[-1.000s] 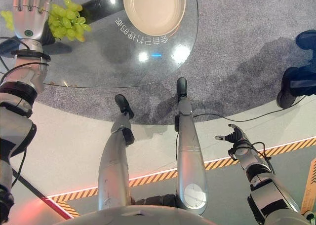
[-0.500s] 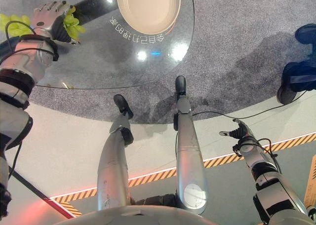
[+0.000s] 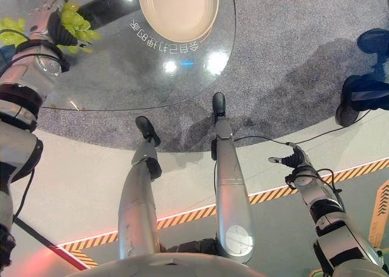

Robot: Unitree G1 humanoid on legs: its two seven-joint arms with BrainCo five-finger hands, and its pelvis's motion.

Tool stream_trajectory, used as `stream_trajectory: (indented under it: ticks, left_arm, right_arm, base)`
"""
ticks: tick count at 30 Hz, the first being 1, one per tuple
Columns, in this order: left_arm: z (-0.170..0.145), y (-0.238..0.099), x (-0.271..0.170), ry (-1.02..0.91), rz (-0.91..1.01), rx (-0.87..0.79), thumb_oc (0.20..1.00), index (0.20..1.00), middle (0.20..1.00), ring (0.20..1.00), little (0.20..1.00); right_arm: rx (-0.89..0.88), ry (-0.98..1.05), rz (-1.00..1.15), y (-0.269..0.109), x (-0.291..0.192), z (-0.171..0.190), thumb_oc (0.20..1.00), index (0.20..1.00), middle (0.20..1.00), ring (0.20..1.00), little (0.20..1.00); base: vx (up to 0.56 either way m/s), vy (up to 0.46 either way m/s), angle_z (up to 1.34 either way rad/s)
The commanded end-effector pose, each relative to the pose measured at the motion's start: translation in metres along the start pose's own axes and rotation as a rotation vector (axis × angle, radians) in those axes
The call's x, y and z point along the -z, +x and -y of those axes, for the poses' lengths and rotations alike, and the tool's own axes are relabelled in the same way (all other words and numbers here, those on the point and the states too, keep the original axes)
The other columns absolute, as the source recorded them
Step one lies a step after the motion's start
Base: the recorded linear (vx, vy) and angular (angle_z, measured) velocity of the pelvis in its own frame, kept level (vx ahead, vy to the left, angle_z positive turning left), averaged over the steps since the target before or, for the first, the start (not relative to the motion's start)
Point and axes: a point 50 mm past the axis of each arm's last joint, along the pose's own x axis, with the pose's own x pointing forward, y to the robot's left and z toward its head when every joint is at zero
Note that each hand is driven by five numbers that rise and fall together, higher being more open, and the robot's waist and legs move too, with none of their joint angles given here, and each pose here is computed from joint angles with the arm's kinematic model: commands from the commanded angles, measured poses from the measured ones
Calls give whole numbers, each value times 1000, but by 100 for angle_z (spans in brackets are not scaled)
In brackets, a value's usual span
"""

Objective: Pick up fruits into the plate

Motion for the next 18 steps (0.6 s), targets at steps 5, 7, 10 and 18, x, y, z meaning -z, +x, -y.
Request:
stream_trajectory:
  ticks: [5,7,10,18]
  left_arm:
    - [31,-22,61,378,-173,150,1000,1000,1000,1000,1000]
    - [39,-25,63,444,-170,180,1000,1000,1000,1000,1000]
    - [49,-31,68,575,-151,219,1000,1000,1000,1000,1000]
    - [72,-45,73,680,-116,284,1000,1000,1000,1000,1000]
  right_arm:
    - [31,16,-71,-12,31,1,1000,1000,1000,1000,1000]
    - [46,22,-56,-10,27,3,1000,1000,1000,1000,1000]
    - [74,30,-32,-7,19,10,1000,1000,1000,1000,1000]
    - [118,57,20,0,0,25,1000,1000,1000,1000,1000]
  base:
    - [2,-10,2]
    - [0,0,0]
    - [0,0,0]
    - [0,0,0]
